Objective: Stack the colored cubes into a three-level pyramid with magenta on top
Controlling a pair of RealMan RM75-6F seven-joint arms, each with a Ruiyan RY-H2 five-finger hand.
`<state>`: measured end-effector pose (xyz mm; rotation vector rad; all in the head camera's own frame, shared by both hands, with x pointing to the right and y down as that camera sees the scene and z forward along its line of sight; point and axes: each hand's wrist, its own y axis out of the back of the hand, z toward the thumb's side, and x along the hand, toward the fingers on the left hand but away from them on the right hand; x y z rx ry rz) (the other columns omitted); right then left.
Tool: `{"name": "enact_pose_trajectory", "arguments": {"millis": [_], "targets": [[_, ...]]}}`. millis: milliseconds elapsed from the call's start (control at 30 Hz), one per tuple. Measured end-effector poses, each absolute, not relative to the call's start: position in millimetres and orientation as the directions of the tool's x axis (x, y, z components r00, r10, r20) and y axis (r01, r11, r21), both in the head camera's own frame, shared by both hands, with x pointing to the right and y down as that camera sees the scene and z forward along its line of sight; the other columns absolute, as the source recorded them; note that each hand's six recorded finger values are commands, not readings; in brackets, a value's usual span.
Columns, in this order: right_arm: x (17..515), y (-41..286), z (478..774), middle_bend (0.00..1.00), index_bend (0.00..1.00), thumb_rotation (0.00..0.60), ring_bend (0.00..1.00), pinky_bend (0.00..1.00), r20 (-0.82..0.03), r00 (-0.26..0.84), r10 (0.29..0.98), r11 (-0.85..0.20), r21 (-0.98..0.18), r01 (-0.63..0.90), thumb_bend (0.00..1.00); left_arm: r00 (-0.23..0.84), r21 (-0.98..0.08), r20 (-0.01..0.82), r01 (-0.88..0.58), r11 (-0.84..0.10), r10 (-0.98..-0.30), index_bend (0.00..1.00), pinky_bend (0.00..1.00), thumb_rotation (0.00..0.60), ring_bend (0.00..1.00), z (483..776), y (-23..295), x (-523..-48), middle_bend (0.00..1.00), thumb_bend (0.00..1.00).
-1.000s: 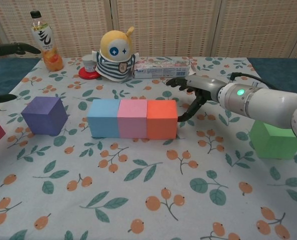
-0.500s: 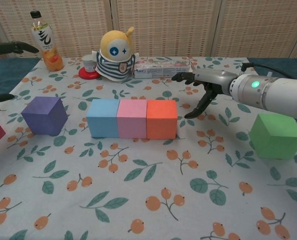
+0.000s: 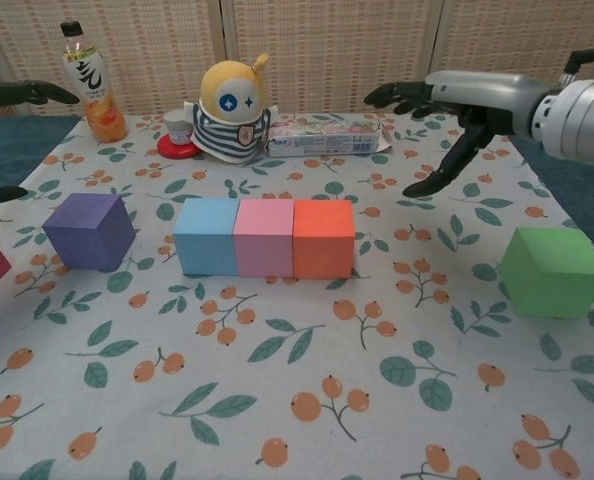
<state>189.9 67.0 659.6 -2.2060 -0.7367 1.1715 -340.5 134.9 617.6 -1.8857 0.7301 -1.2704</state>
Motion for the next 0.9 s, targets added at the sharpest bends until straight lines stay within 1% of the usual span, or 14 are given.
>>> {"name": "enact_pose_trajectory", "arguments": {"millis": [233, 433, 700, 900], "targets": [[248, 68, 609, 0.00, 0.00, 0.600, 0.00, 0.00, -0.471, 0.397, 0.788, -0.584, -0.775, 0.241, 0.05, 0.368, -0.770, 0.582, -0.037, -0.637, -0.725, 0.08, 0.01, 0.600, 0.00, 637, 129, -325, 0.06, 0.32], [297, 84, 582, 0.00, 0.00, 0.600, 0.00, 0.00, -0.456, 0.324, 0.829, -0.535, -0.815, 0.222, 0.05, 0.355, -0.743, 0.618, -0.026, -0.668, -0.701, 0.09, 0.01, 0.600, 0.00, 655, 118, -309, 0.08, 0.33], [317, 94, 575, 0.00, 0.00, 0.600, 0.00, 0.00, -0.455, 0.298, 0.839, -0.528, -0.814, 0.243, 0.05, 0.319, -0.720, 0.663, 0.023, -0.693, -0.677, 0.09, 0.01, 0.600, 0.01, 669, 115, -304, 0.08, 0.33], [335, 102, 580, 0.00, 0.00, 0.600, 0.00, 0.00, -0.474, 0.285, 0.833, -0.543, -0.797, 0.264, 0.05, 0.203, -0.699, 0.706, 0.045, -0.714, -0.678, 0.13, 0.01, 0.600, 0.06, 689, 116, -327, 0.13, 0.33]]}}
